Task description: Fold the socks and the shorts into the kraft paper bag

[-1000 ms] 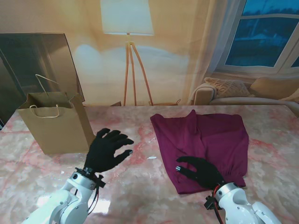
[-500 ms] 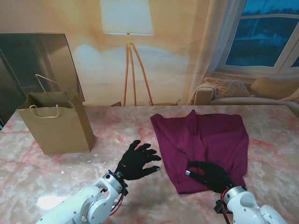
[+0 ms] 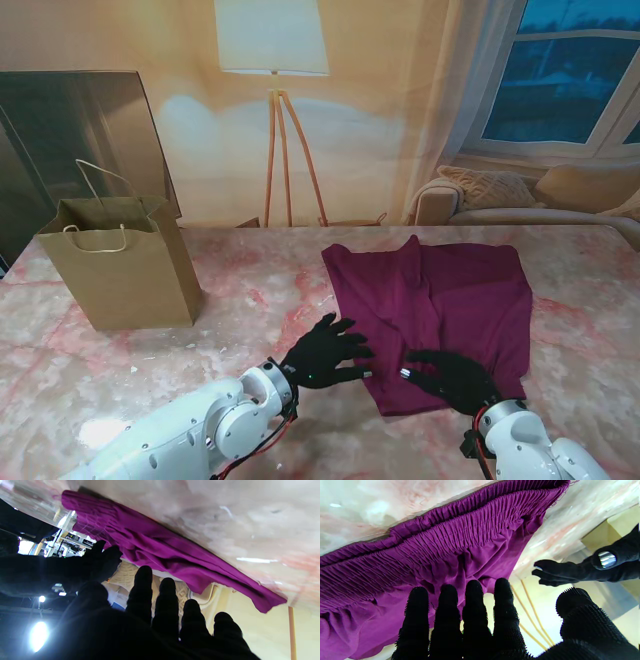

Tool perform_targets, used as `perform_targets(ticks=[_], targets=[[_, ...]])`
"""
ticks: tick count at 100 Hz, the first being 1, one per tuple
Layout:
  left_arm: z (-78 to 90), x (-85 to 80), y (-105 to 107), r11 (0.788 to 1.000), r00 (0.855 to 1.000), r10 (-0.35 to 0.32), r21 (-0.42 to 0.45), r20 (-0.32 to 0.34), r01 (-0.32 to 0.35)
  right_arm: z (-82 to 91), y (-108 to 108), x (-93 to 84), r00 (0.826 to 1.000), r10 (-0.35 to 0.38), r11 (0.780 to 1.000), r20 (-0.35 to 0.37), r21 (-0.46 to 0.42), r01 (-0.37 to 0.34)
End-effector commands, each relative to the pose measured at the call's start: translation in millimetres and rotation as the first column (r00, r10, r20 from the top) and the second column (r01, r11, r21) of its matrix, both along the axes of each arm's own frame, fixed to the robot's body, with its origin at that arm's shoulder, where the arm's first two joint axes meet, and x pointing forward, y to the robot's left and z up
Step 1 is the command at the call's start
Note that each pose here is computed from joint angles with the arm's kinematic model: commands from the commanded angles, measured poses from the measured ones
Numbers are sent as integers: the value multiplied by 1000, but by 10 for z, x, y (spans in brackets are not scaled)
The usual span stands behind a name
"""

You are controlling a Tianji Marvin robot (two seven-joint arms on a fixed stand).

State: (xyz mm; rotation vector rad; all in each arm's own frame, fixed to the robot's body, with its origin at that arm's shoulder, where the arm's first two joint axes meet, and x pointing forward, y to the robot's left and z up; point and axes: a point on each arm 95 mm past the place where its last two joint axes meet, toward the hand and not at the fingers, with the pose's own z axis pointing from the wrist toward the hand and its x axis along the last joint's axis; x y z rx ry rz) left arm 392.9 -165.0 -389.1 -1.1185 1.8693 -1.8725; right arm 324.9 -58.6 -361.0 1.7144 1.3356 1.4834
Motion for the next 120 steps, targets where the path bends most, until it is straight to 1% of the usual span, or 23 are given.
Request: perform_targets(ticks=[1,10,17,29,37,49,67,82,98,111,120], targets=[[20,32,-119,1000,1000,-15,2,-7,15,-28,17,-25,1000,2,1000,-4,1,-2],[-49,52,-203,999,999,-36,9,-28,36,-30,15,-32,1000,1,1000,1,4,-1],[-89,67,-257,998,998,-52,32,-40,53,-28,7,-40,1000,1,1000,5,3,-1],[-154,87,-322,995,994,-66,69,-90,73,-24,-8,-54,1000,1,1000,10,1,-1],[-176,103,-327,989,990,-74,119,-116,88,-17,-23,-64,1000,0,1000,14,-2,0],[-202,97,-280,983,985,-66,159,-158,91,1,-58,-74,1000,-5,1000,22,-10,6],[-198,42,-88,971,977,-54,218,-206,100,43,-130,-74,999,-18,999,33,-32,19],[-201,-29,125,964,971,-26,250,-238,87,75,-199,-58,999,-25,997,38,-66,28],[-185,-130,365,950,969,-7,300,-247,84,94,-294,-10,999,-41,993,34,-113,45],[-154,-185,582,942,964,32,331,-266,60,99,-341,36,998,-53,989,27,-139,56],[-111,-216,745,936,963,66,350,-262,31,95,-361,55,999,-48,983,15,-175,50]])
